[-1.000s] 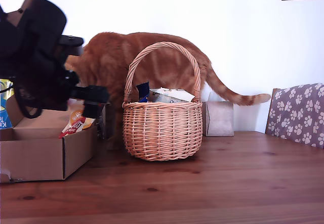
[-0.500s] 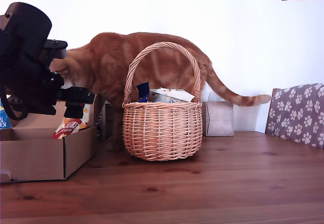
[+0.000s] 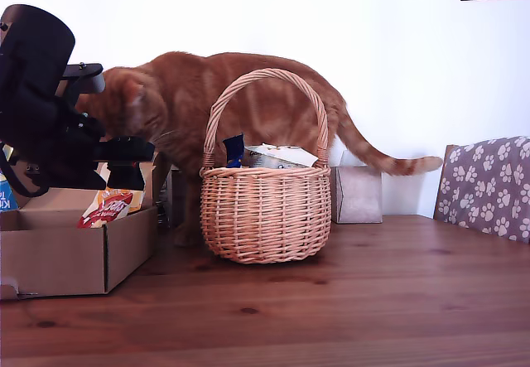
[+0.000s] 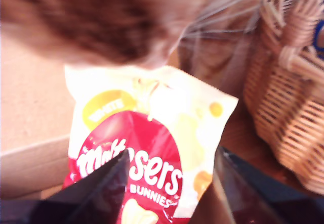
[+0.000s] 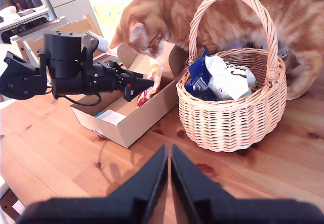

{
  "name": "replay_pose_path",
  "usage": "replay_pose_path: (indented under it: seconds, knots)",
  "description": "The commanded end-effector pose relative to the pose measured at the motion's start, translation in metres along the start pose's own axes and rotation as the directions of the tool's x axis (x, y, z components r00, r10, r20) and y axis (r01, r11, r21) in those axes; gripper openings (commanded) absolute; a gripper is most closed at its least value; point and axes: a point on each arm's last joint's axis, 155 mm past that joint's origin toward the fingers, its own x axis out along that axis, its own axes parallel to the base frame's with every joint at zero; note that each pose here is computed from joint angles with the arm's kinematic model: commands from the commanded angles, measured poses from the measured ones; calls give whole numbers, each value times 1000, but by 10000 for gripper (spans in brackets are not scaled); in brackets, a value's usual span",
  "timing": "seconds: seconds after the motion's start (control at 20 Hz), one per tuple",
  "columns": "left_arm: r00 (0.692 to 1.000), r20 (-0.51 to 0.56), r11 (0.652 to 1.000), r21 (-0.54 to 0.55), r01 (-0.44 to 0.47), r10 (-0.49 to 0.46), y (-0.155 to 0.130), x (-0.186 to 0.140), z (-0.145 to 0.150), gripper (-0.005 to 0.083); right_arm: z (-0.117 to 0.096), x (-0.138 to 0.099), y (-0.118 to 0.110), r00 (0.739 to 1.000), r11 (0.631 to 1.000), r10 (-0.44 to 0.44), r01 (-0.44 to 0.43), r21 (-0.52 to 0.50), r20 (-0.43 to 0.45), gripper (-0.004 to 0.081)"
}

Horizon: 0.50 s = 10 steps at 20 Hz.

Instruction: Move the bags of Easter eggs from the cardboard box on the left into the woven basket on the right side.

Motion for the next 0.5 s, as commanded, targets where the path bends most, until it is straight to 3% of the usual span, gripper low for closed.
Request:
replay_pose_path:
  seconds: [0.0, 0.2, 0.45]
  knots:
    - [999, -26, 1000, -7, -29, 29, 14, 4, -14, 559, 0, 1, 2, 1000, 1000, 10, -10, -3, 1, -12]
    - [997, -54, 998, -25, -56, 55, 38, 5, -21, 555, 0, 1, 2, 1000, 1000, 10, -10, -4, 1, -12]
    - [976, -201, 990, 92, 103, -83, 31, -1, -58, 556, 0, 1, 2, 1000, 1000, 10, -10, -3, 1, -12]
